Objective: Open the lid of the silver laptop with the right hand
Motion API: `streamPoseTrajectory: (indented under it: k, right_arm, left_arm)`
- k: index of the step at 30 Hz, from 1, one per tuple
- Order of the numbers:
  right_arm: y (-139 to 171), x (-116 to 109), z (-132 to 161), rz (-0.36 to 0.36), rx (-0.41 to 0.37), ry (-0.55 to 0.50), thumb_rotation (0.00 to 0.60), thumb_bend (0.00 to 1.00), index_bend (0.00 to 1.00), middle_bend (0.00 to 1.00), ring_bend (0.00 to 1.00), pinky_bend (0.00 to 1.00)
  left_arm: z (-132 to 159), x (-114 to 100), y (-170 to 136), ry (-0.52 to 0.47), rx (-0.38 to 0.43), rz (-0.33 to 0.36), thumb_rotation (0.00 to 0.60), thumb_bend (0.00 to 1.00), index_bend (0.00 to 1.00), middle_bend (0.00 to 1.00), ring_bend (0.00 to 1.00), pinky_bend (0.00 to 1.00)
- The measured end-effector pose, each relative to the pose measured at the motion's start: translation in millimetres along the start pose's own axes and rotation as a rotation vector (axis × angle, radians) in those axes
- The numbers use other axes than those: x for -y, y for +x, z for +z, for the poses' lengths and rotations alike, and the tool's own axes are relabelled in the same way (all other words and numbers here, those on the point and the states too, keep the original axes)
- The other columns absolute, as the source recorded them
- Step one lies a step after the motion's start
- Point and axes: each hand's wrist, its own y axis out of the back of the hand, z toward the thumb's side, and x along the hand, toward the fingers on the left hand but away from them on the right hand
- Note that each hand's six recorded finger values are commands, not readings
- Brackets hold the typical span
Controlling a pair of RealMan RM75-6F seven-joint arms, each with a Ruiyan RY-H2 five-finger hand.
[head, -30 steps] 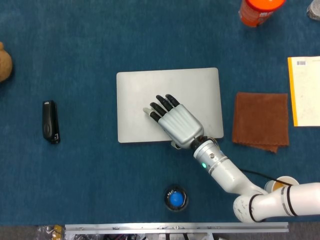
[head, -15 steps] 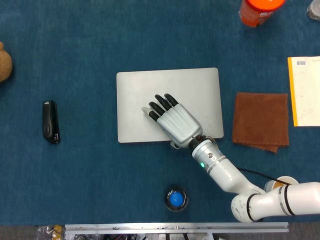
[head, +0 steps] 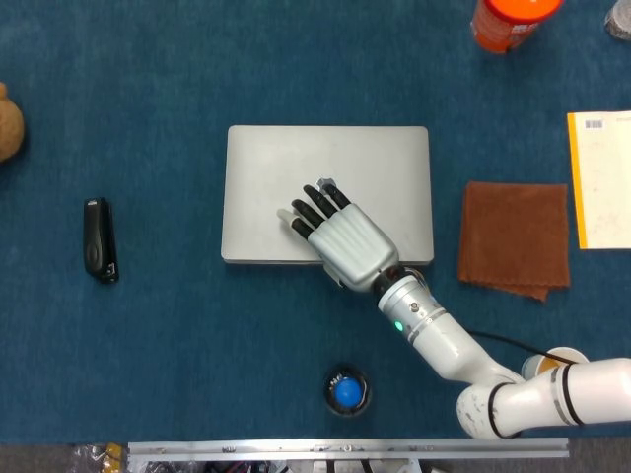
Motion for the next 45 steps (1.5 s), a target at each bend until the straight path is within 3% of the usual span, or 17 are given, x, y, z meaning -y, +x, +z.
streamPoseTrajectory:
  k: [4,9,21,37,45]
  right_arm:
    - [-1,-7,0,-0.016,0.001,0.008,0.6,0.34,0.12,0.15,0.0,0.11]
    - [-2,-16,0,-0.037,0.005,0.023,0.6,0.34,0.12,0.15,0.0,0.11]
    - [-4,-36,-3,-0.076,0.022,0.062,0.6,0.34,0.12,0.15,0.0,0.11]
    - [-8,-58,-7,-0.117,0.046,0.116,0.6,0.34,0.12,0.15,0.0,0.11]
    - [-10,-63,-8,-0.127,0.058,0.123,0.6,0.34,0.12,0.15,0.0,0.11]
  left_arm:
    - [3,0,4,0.006,0.014,-0.002,0.6,0.4,0.18,0.15,0.06,0.05]
    - [9,2,9,0.013,0.05,-0.022,0.6,0.4,0.28,0.23,0.11,0.05]
    - [30,17,15,0.036,0.159,-0.099,0.6,0.4,0.29,0.3,0.18,0.05]
    - [63,38,7,0.04,0.305,-0.248,0.6,0.4,0.29,0.29,0.18,0.05]
    - [86,46,12,0.049,0.395,-0.315,0.6,0.4,0.21,0.2,0.18,0.05]
